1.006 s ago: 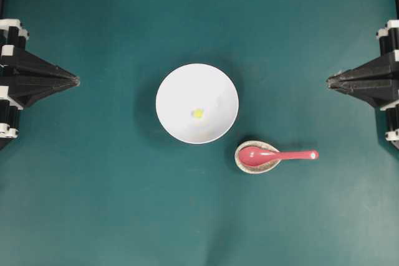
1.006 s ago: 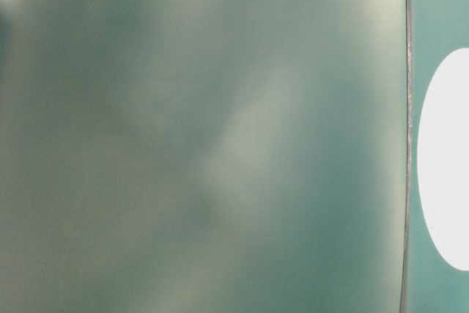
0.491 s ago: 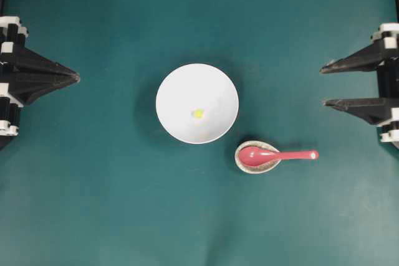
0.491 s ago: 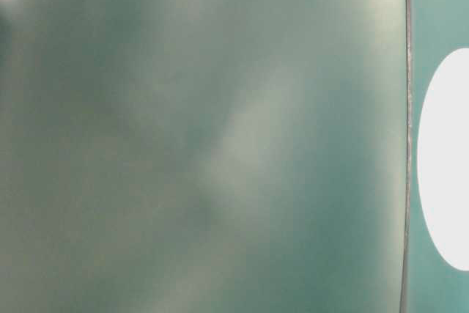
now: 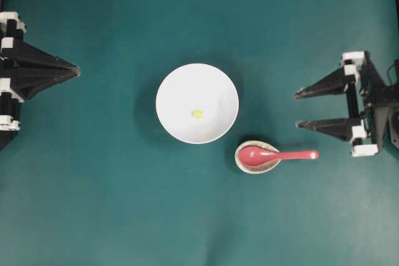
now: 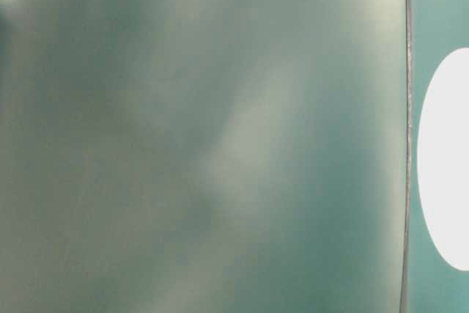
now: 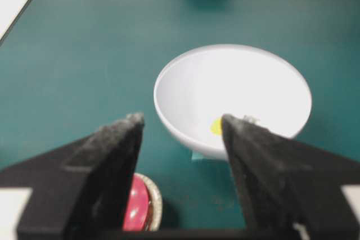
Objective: Scoop the yellow hexagonal prism block from the bowl with a spoon using the right arm.
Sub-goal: 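Move the right gripper toward the pink spoon handle on the spoon rest, then close the right gripper on the pink spoon handle, then lift the pink spoon with the right gripper and carry it over the bowl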
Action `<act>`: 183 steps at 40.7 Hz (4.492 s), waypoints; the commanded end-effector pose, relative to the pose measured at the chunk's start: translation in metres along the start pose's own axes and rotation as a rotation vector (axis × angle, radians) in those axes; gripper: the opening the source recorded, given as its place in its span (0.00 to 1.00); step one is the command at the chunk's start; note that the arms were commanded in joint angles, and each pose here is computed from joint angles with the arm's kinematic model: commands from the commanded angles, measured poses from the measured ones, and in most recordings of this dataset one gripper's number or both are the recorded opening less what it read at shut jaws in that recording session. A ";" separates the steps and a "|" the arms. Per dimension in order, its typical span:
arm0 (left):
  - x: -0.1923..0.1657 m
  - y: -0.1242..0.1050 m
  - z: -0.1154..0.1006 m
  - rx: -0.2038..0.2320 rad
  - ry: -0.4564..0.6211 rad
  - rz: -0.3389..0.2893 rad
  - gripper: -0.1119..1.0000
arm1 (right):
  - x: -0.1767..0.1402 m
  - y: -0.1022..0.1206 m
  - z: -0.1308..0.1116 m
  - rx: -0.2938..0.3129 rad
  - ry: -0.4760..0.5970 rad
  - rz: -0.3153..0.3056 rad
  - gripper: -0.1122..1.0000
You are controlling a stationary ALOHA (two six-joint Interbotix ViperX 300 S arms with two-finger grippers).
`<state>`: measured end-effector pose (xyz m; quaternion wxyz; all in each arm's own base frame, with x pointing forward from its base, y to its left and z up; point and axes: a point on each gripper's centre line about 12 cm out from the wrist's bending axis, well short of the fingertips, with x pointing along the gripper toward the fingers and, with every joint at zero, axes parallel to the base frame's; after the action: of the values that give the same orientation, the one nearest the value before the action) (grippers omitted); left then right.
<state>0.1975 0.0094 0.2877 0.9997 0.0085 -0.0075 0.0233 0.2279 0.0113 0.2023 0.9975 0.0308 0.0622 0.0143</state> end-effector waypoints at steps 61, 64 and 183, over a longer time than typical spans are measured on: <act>0.001 0.000 0.014 0.061 -0.052 0.000 0.17 | 0.020 0.049 -0.131 0.019 0.158 -0.030 0.66; 0.001 0.000 0.014 0.061 -0.054 0.000 0.17 | 0.020 0.049 -0.133 0.020 0.166 -0.032 0.66; 0.001 0.000 0.019 0.057 -0.081 0.001 0.17 | 0.023 0.042 -0.037 0.132 0.139 -0.003 0.32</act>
<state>0.1959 0.0089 0.2945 0.9986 0.0365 -0.0306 0.0224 0.2380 0.0586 0.1482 0.9859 0.0873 0.1426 0.0106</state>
